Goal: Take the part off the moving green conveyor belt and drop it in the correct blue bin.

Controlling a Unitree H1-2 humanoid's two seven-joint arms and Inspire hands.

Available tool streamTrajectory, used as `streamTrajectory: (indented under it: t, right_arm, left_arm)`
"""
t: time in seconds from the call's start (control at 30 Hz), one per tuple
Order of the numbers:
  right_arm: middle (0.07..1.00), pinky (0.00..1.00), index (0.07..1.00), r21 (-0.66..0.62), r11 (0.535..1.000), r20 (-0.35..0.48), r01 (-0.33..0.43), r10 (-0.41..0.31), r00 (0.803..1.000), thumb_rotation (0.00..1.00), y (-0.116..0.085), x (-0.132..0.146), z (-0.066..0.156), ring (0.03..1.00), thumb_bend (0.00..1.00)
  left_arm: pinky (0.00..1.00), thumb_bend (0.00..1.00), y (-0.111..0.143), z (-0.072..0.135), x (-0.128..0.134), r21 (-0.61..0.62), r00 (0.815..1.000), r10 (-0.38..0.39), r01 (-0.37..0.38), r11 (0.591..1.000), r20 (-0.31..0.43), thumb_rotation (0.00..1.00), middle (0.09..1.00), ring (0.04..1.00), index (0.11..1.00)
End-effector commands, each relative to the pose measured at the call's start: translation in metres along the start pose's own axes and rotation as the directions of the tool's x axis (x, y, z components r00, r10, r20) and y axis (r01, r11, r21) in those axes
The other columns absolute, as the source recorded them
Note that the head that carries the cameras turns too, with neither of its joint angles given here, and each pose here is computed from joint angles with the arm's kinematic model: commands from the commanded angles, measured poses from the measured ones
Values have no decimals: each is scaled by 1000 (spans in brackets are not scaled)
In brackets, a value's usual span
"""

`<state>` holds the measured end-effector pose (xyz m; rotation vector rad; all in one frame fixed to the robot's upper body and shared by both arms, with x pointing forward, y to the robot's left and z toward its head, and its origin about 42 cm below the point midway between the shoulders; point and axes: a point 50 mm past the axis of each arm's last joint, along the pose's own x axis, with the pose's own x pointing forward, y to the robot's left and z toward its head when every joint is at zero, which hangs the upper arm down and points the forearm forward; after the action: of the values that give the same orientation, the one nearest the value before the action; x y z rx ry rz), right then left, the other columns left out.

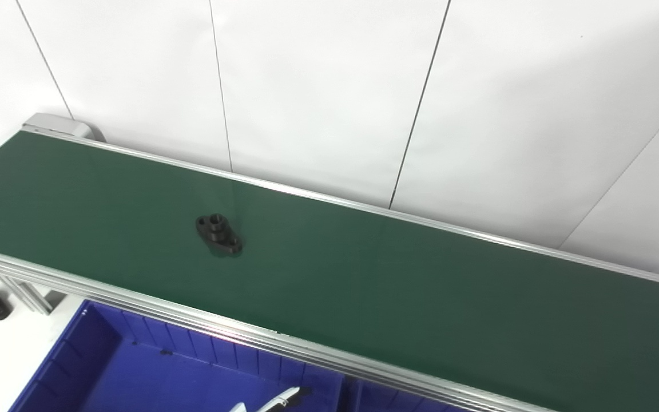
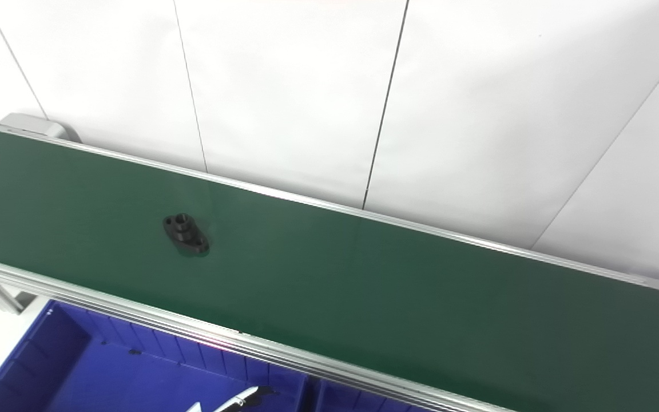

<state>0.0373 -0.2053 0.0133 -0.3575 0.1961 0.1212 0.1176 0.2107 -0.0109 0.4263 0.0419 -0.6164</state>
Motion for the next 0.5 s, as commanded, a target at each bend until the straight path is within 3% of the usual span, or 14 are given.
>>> streamTrajectory:
  t: [0.0,0.27,0.37,0.47]
  right_arm:
    - [910,813,959,8,999,83,43,-43,996,368,-5,-1,9,884,879]
    - [906,787,952,29,996,122,90,-92,988,355,-6,-4,13,873,856]
    - [888,717,936,28,992,148,119,-122,981,333,-8,-5,16,841,858]
    - [878,776,924,35,986,191,161,-164,968,305,-9,-9,25,849,839]
  left_arm:
    - [702,885,5,4,4,-4,999,21,-21,1000,43,503,835,791,838]
    - [702,886,2,4,7,-6,999,29,-29,1000,45,497,838,795,840]
    - [700,883,0,5,8,-3,998,35,-35,999,50,495,837,794,839]
    - [699,883,-2,5,9,-6,998,36,-36,999,54,489,835,793,836]
